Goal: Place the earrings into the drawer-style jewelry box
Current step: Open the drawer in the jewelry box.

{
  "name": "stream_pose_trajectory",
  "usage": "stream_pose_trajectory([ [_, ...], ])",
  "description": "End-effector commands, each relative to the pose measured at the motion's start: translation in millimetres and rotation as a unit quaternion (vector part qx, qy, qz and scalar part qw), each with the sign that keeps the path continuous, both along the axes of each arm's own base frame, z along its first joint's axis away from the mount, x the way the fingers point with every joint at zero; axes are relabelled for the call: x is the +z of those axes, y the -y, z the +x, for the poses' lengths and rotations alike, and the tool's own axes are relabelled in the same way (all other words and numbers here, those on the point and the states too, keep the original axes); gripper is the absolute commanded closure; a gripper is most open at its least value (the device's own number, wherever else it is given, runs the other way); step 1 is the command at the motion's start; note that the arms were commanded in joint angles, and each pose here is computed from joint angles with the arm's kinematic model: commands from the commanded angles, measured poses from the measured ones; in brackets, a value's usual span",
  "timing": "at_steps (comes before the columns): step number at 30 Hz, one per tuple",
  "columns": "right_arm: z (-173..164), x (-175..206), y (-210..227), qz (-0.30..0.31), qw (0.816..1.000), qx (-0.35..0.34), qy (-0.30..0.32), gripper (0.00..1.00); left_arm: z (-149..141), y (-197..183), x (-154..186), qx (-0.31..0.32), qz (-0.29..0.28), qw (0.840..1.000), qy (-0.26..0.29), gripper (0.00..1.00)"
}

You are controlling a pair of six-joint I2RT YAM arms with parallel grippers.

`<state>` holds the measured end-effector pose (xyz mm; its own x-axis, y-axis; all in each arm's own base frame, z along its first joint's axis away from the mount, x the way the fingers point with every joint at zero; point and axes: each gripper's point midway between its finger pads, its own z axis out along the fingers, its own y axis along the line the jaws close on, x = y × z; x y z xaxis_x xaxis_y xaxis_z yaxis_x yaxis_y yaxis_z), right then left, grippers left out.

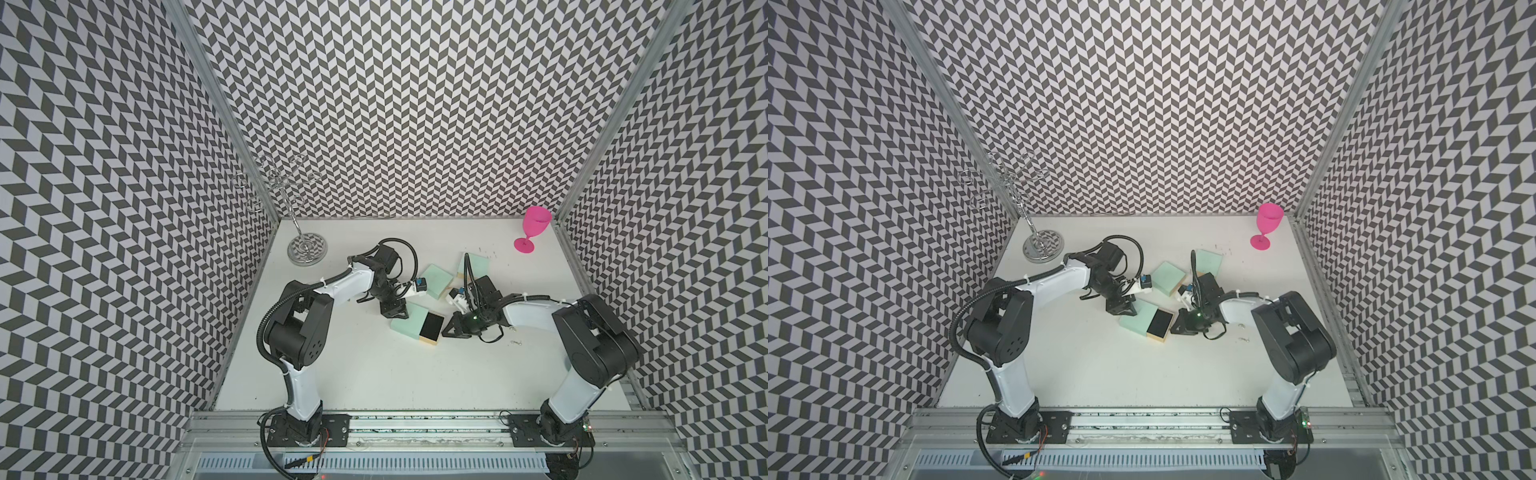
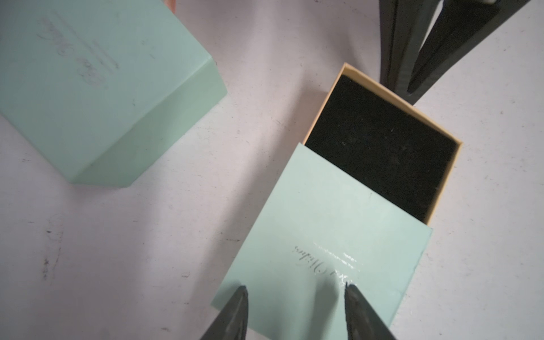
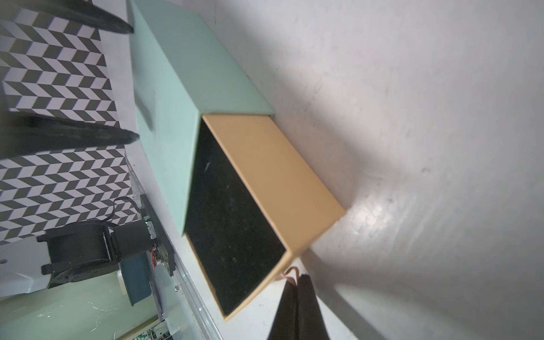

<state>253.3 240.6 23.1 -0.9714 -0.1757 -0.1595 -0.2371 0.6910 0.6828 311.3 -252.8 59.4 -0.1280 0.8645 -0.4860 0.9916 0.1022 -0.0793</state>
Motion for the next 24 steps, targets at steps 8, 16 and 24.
stream_pose_trajectory([
  [8,-10.3,-6.5,16.1,-0.033,0.999,0.001,-0.002,1.00,-27.0,-12.7,-29.0,-0.004,0.040,0.998,-0.055,0.46],
  [16,-15.0,-8.6,20.5,-0.039,0.999,0.000,-0.003,1.00,-27.5,-12.7,-28.9,-0.004,0.039,0.998,-0.056,0.46],
  [24,-10.5,-6.0,19.3,-0.038,0.999,-0.002,0.001,1.00,-27.1,-11.3,-28.3,-0.004,0.038,0.998,-0.054,0.46],
])
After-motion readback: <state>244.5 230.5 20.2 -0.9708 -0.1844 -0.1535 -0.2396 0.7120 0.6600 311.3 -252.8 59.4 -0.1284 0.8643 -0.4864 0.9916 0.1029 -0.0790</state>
